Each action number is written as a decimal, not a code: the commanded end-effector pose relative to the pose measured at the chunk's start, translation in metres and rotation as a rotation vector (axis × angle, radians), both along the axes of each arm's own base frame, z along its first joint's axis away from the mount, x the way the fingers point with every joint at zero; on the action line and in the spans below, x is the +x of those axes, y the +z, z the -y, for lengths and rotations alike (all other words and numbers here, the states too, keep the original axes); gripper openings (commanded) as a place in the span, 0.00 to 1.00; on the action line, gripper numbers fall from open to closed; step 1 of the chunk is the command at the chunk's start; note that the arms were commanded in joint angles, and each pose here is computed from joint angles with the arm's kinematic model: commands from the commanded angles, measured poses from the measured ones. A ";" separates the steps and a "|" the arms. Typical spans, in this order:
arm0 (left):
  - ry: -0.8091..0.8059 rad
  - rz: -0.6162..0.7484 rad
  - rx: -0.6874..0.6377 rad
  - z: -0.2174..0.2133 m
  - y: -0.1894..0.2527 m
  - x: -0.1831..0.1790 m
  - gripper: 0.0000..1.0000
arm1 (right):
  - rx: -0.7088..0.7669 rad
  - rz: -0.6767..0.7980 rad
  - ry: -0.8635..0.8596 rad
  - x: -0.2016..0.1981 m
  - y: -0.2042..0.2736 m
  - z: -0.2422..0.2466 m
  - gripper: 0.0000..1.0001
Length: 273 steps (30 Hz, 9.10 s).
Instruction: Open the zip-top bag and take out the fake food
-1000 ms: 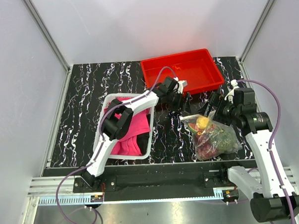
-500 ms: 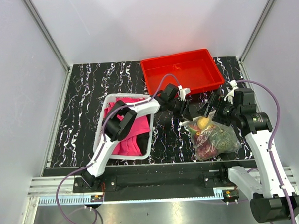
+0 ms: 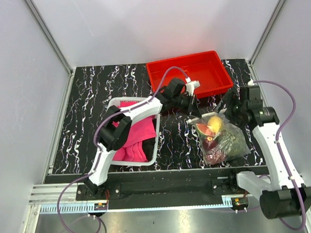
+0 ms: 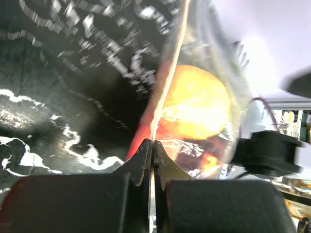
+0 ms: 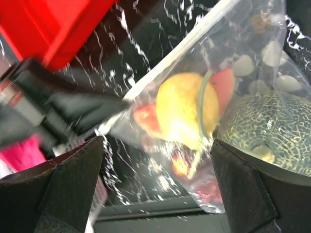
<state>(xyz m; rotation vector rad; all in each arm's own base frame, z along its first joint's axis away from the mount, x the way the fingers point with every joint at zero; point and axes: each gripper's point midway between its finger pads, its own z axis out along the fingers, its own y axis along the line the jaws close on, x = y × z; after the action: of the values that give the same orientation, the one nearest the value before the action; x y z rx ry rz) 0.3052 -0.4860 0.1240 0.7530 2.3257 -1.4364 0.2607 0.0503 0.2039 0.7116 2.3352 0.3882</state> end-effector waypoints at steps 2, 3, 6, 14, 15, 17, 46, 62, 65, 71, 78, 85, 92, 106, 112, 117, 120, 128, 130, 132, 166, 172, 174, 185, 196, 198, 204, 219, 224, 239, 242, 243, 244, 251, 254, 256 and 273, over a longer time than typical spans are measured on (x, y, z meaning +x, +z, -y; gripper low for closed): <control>0.029 0.191 -0.146 -0.005 0.104 0.007 0.00 | -0.007 0.035 -0.156 0.032 0.025 0.015 1.00; 0.031 0.200 -0.151 -0.005 0.108 0.007 0.00 | 0.004 0.020 -0.177 0.037 0.023 0.015 0.99; 0.026 0.214 -0.166 -0.006 0.122 -0.001 0.00 | 0.043 0.025 -0.208 0.046 0.034 0.012 0.94; -0.007 0.284 -0.180 0.005 0.146 -0.033 0.00 | 0.114 0.044 -0.240 0.056 0.052 0.005 0.91; -0.008 0.289 -0.181 0.006 0.147 -0.035 0.00 | 0.111 0.048 -0.244 0.055 0.053 0.007 0.86; -0.004 0.303 -0.178 0.008 0.151 -0.041 0.00 | 0.115 0.039 -0.250 0.053 0.050 0.006 0.81; 0.040 0.473 -0.107 -0.003 0.187 -0.063 0.00 | 0.236 0.106 0.029 0.040 0.057 -0.037 0.00; 0.094 0.505 -0.020 -0.048 0.171 -0.076 0.63 | 0.257 0.131 0.020 0.036 0.060 -0.038 0.00; 0.132 0.589 -0.054 -0.062 0.182 -0.080 0.59 | 0.262 0.127 0.026 0.038 0.060 -0.039 0.00; 0.202 0.778 -0.135 -0.076 0.164 -0.095 0.67 | 0.286 0.136 0.020 0.038 0.067 -0.041 0.00; 0.352 0.923 -0.308 -0.068 0.150 -0.100 0.79 | 0.324 0.130 -0.040 0.035 0.070 -0.040 0.00; 0.495 0.952 -0.380 -0.056 0.153 -0.082 0.77 | 0.373 0.105 -0.106 0.032 0.066 -0.040 0.00; 0.525 0.929 -0.407 -0.043 0.149 -0.075 0.53 | 0.384 0.102 -0.136 0.030 0.068 -0.038 0.00; 0.532 0.893 -0.443 -0.045 0.136 -0.079 0.53 | 0.397 0.092 -0.178 0.026 0.065 -0.035 0.00; 0.488 0.859 -0.460 -0.047 0.126 -0.090 0.75 | 0.395 0.093 -0.180 0.028 0.066 -0.035 0.00; 0.507 0.851 -0.468 -0.052 0.117 -0.090 0.68 | 0.398 0.092 -0.175 0.029 0.066 -0.036 0.00; 0.514 0.864 -0.479 -0.049 0.122 -0.086 0.65 | 0.403 0.088 -0.172 0.029 0.066 -0.037 0.00; 0.506 0.869 -0.479 -0.045 0.121 -0.080 0.31 | 0.400 0.082 -0.161 0.026 0.063 -0.038 0.00; 0.501 0.873 -0.481 -0.049 0.122 -0.078 0.15 | 0.392 0.078 -0.149 0.025 0.060 -0.038 0.00; 0.501 0.882 -0.503 -0.055 0.132 -0.079 0.05 | 0.359 0.076 -0.102 0.023 0.056 -0.039 0.05; 0.063 0.414 -0.340 -0.074 0.128 -0.078 0.00 | -0.187 0.835 1.176 -0.009 0.116 -0.120 0.80; 0.072 0.397 -0.374 -0.074 0.134 -0.079 0.00 | -0.080 0.852 1.293 -0.017 0.112 -0.137 0.56; 0.074 0.387 -0.385 -0.073 0.137 -0.080 0.00 | -0.050 0.837 1.308 -0.017 0.106 -0.140 0.54; 0.064 0.372 -0.416 -0.074 0.151 -0.086 0.00 | -0.011 0.802 1.323 -0.021 0.081 -0.150 0.57; 0.052 0.349 -0.428 -0.070 0.152 -0.086 0.00 | 0.050 0.763 1.356 -0.015 0.071 -0.160 0.49; 0.054 0.344 -0.439 -0.069 0.153 -0.087 0.00 | 0.042 0.772 1.357 -0.015 0.072 -0.160 0.45; 0.062 0.333 -0.453 -0.069 0.152 -0.087 0.00 | 0.051 0.772 1.359 -0.017 0.070 -0.162 0.38; 0.133 0.357 -0.410 -0.085 0.131 -0.072 0.00 | -0.091 0.710 1.191 0.000 0.056 -0.141 0.00; 0.140 0.371 -0.407 -0.094 0.130 -0.068 0.00 | -0.129 0.721 1.151 -0.006 0.059 -0.132 0.00; 0.037 0.398 -0.481 -0.086 0.146 -0.079 0.52 | -0.102 0.747 1.166 -0.021 0.075 -0.134 0.00; 0.007 0.371 -0.506 -0.080 0.148 -0.081 0.58 | -0.071 0.726 1.150 -0.021 0.076 -0.135 0.00; 0.001 0.360 -0.509 -0.078 0.145 -0.080 0.58 | -0.062 0.719 1.145 -0.021 0.076 -0.135 0.00; -0.006 0.353 -0.516 -0.076 0.145 -0.080 0.55 | -0.041 0.711 1.138 -0.021 0.077 -0.137 0.00; 0.060 0.325 -0.502 -0.081 0.138 -0.069 0.01 | 0.009 0.682 1.096 -0.026 0.080 -0.136 0.00; 0.149 0.374 -0.441 -0.096 0.139 -0.054 0.00 | 0.004 0.555 0.890 -0.012 0.068 -0.120 0.00; 0.188 0.452 -0.389 -0.104 0.141 -0.043 0.00 | -0.022 0.418 0.710 -0.004 0.052 -0.099 0.00; 0.439 0.477 -0.127 -0.184 0.116 0.035 0.00 | -0.217 0.288 0.371 -0.030 0.051 -0.028 0.00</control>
<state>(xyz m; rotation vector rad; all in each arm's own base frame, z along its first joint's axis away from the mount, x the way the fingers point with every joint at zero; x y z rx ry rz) 0.2903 -0.3448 0.2199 0.5838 1.9015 -1.2945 0.2353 0.1125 0.2437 -0.0201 2.2035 0.5419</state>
